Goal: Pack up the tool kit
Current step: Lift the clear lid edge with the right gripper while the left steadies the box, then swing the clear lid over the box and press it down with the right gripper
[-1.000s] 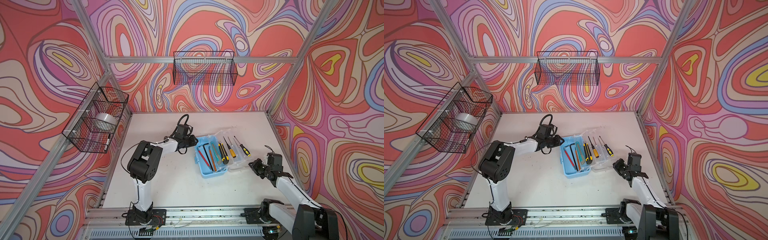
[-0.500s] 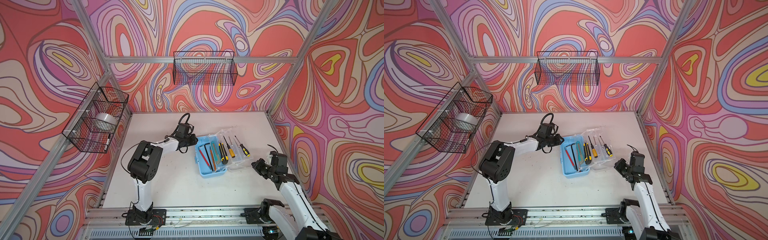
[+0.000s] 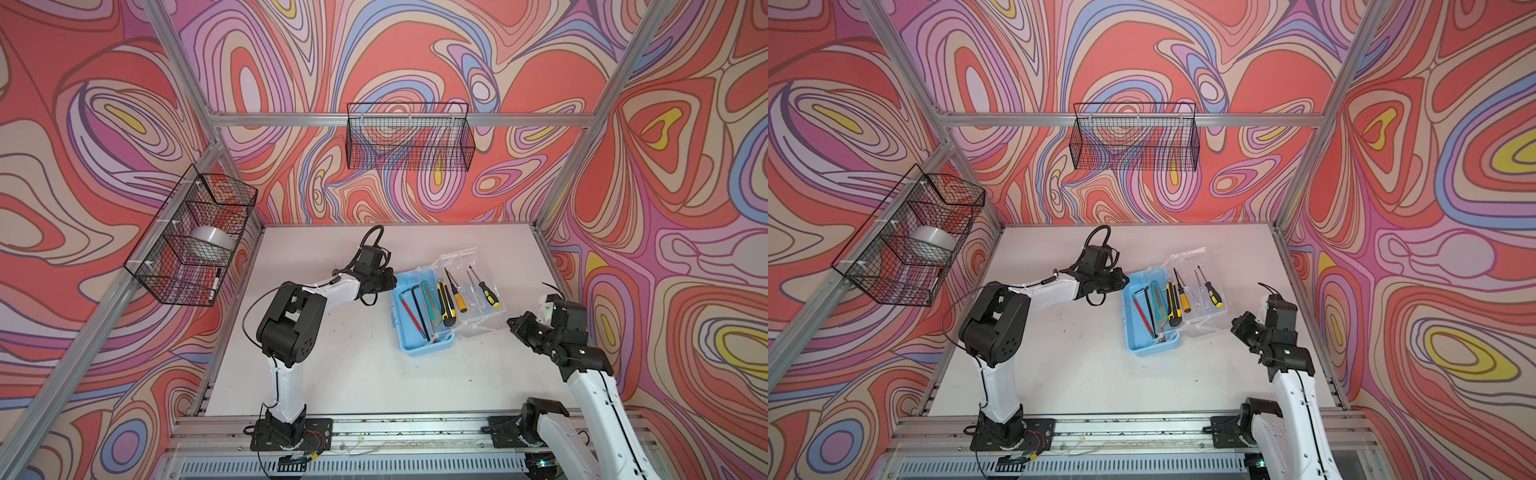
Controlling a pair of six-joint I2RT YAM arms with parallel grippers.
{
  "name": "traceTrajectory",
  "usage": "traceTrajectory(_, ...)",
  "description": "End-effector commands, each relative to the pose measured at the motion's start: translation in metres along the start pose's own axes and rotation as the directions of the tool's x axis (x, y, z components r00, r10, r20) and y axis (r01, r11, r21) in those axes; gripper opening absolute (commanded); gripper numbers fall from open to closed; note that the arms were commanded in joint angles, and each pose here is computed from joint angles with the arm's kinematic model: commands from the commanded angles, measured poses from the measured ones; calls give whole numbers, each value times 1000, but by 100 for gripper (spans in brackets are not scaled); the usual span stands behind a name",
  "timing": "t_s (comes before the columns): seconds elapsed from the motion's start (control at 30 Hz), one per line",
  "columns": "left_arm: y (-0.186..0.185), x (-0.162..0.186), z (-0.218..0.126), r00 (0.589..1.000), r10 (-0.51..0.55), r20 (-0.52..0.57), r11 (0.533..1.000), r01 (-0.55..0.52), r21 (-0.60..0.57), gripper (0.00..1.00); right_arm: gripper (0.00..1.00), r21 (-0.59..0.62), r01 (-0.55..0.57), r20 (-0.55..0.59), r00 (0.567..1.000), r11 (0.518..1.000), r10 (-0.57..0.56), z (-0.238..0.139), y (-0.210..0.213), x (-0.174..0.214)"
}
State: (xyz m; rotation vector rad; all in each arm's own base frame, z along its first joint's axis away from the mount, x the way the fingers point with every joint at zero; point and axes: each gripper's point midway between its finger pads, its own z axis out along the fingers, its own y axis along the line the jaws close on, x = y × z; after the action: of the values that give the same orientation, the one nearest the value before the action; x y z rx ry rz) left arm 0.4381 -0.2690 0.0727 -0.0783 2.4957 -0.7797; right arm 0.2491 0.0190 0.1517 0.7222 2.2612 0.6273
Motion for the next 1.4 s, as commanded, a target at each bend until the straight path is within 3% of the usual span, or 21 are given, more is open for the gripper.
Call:
traceTrajectory(0.0, -33, -1, -4, 999, 52, -5, 996, -51, 77, 19, 0, -259, 122, 62, 992, 958, -110, -35, 74, -18)
traceTrajectory(0.33, -36, -2, -4, 999, 50, 0, 996, -49, 75, 18, 0, -247, 226, 63, 974, 942, -217, -40, 104, -10)
traceTrajectory(0.77, -46, -10, -12, 998, 55, 16, 994, -56, 95, 16, 0, -175, 285, -11, 957, 942, -291, -11, 107, 6)
traceTrajectory(1.13, -49, -13, -11, 998, 58, 18, 994, -60, 91, 17, 0, -176, 466, -22, 879, 867, -476, 1, 159, 50)
traceTrajectory(1.37, -49, -13, -14, 998, 54, 21, 994, -56, 94, 18, 0, -241, 585, -29, 794, 775, -608, 5, 209, 95)
